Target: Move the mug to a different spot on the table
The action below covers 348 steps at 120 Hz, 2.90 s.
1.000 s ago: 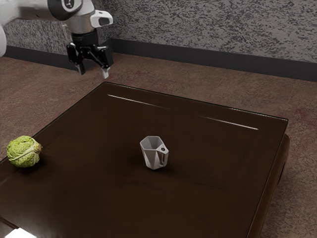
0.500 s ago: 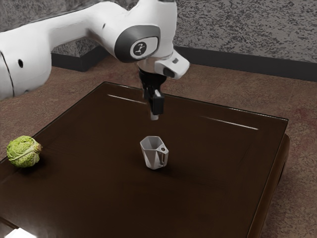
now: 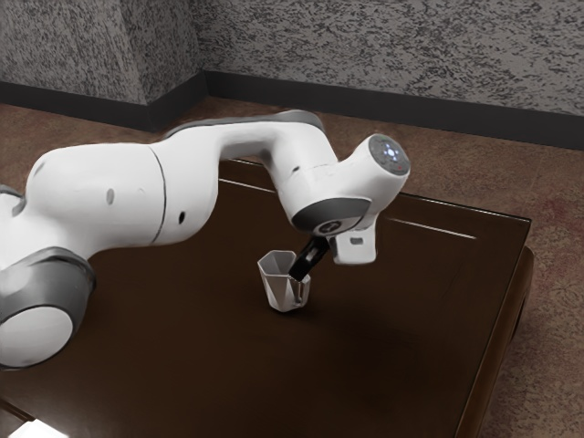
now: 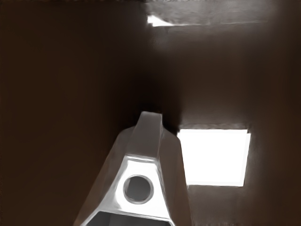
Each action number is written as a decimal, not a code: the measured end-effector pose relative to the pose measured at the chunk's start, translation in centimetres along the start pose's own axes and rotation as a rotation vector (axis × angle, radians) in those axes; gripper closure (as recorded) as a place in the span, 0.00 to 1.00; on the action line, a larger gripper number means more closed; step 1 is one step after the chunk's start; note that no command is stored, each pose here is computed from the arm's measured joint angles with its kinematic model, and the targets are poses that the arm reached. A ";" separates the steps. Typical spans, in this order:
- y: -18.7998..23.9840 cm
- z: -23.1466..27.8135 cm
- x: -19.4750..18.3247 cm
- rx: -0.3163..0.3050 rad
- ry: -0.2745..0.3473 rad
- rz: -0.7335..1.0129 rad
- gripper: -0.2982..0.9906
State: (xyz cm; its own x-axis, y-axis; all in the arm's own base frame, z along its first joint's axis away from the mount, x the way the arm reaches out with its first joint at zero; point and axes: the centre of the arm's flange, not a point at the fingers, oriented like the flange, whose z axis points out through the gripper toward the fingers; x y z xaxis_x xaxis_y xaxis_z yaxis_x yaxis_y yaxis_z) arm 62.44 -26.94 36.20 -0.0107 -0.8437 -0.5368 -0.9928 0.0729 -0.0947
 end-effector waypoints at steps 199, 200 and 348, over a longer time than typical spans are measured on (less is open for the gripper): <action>-1.6 11.3 0.2 -0.017 0.152 0.245 0.68; -1.6 11.3 0.2 -0.018 0.152 0.245 0.68; 0.0 16.5 -7.1 -0.066 -0.023 0.063 0.81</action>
State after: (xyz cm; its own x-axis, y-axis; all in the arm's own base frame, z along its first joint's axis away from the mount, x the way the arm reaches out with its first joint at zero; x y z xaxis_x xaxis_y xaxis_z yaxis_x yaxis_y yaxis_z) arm 64.46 -12.21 26.17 -0.0709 -0.8258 -0.5594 -0.9960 0.0891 -0.0052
